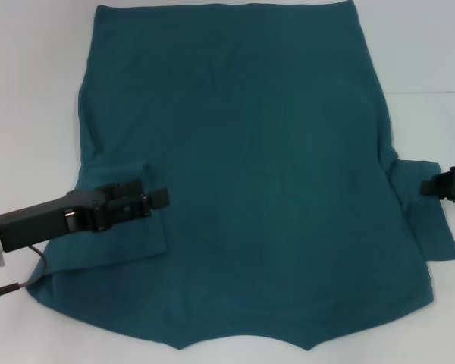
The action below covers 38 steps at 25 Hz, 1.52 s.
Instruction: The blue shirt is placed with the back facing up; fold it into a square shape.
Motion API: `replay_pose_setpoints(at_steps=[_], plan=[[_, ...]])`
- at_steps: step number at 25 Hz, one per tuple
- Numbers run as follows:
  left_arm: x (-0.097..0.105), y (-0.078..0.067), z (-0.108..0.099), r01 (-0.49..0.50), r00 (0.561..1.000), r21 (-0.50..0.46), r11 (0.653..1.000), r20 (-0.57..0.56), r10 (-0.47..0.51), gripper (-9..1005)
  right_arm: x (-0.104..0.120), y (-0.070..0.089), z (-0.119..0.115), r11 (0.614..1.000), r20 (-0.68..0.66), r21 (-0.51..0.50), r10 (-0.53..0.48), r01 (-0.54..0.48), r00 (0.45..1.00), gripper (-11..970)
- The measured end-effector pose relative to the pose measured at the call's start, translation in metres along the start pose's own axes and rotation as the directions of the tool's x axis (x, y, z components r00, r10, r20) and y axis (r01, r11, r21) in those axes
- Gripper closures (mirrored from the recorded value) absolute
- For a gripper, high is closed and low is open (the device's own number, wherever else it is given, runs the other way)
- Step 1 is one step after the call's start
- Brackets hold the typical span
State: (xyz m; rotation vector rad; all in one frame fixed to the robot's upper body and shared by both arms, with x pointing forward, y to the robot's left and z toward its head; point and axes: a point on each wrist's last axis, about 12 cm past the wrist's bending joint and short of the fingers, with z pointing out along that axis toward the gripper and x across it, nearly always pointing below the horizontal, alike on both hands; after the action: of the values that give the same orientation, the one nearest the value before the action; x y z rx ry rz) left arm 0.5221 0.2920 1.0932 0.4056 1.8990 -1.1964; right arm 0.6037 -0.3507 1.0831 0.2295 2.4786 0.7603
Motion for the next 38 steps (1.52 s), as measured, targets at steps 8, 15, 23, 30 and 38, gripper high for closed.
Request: replay_pose_setpoints(at_steps=[8,15,23,30,38], plan=[[0.0,0.0,0.0,0.001,1.0,-0.002,1.0,0.003,-0.001,82,0.0,-0.002,-0.002,1.0,0.002,0.009,-0.008,0.008,1.0,787],[0.0,0.001,-0.007,0.012,0.999,-0.012,1.0,0.031,-0.012,83,-0.011,-0.003,-0.006,0.989,0.003,0.076,-0.125,0.124,0.992,944],[0.0,0.002,-0.009,0.022,0.999,-0.015,1.0,0.041,-0.021,83,-0.029,0.001,-0.013,0.968,0.004,0.146,-0.205,0.202,0.979,945],[0.002,0.003,-0.01,0.029,0.999,-0.026,0.999,0.044,-0.028,84,-0.045,0.006,-0.018,0.95,-0.022,0.195,-0.244,0.244,0.969,945],[0.004,0.003,-0.013,0.037,0.998,-0.035,0.999,0.053,-0.035,85,-0.064,0.021,-0.02,0.924,-0.059,0.227,-0.301,0.306,0.952,946]])
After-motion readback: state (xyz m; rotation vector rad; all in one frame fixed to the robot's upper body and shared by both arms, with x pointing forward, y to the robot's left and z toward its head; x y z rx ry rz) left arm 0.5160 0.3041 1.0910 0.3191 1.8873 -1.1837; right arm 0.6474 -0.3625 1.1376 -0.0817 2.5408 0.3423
